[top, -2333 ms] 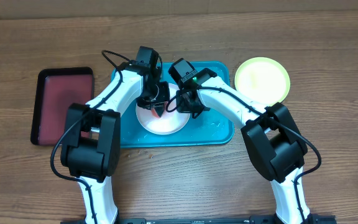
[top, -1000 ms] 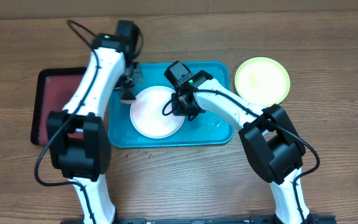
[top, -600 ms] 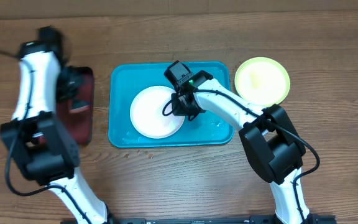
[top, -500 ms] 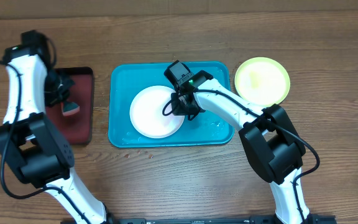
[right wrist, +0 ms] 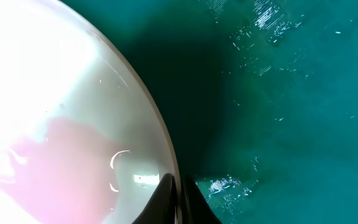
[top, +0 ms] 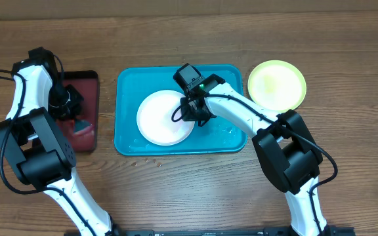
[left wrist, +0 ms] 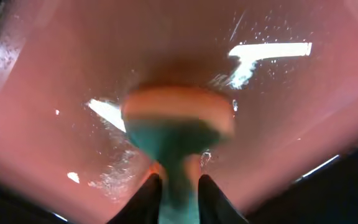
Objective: Clean dirty plates on tray and stack at the side
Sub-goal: 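Return the sponge to the red tray and release it with the left gripper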
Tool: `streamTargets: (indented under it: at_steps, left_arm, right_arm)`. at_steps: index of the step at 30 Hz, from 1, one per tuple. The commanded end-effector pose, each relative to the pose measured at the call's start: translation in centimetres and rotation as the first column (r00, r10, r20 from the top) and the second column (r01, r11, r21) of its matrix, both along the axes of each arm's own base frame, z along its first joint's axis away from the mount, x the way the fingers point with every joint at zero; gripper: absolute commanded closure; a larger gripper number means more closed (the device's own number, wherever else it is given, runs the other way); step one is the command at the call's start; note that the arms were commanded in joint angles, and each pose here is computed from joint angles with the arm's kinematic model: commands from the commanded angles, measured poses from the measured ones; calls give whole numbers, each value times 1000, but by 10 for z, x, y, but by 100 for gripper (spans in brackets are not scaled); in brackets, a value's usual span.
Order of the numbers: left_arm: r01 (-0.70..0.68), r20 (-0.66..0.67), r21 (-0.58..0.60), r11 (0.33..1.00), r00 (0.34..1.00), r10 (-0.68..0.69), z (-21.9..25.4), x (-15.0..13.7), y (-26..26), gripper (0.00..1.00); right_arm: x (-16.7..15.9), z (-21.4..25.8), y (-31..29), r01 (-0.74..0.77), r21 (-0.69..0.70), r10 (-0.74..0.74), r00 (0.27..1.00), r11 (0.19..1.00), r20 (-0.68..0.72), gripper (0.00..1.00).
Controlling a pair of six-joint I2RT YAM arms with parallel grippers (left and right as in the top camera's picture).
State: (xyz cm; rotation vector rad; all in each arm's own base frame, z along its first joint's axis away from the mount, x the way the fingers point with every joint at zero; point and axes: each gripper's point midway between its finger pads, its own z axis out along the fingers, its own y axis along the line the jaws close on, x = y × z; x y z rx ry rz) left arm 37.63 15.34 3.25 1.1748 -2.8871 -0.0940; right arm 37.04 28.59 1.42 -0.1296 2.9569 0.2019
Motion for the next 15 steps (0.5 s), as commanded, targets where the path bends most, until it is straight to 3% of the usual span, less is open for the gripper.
streamTargets:
  at_steps: [1, 8, 14, 15]
  left_arm:
    - [40, 28, -12, 999, 999, -39, 12, 7, -1, 77]
    - [104, 78, -68, 992, 992, -99, 57, 15, -11, 73]
    - [169, 219, -133, 977, 966, -137, 105, 27, -31, 71]
    - [172, 226, -133, 976, 964, -139, 108, 28, -33, 67]
  right_arm:
    - [5, 4, -9, 10, -28, -9, 1000, 1000, 27, 96]
    - [13, 20, -5, -18, -27, 20, 999, 999, 48, 96]
    - [31, 69, -2, -49, -42, 54, 990, 998, 129, 96]
    - [35, 79, -4, -48, -58, 57, 987, 997, 151, 96]
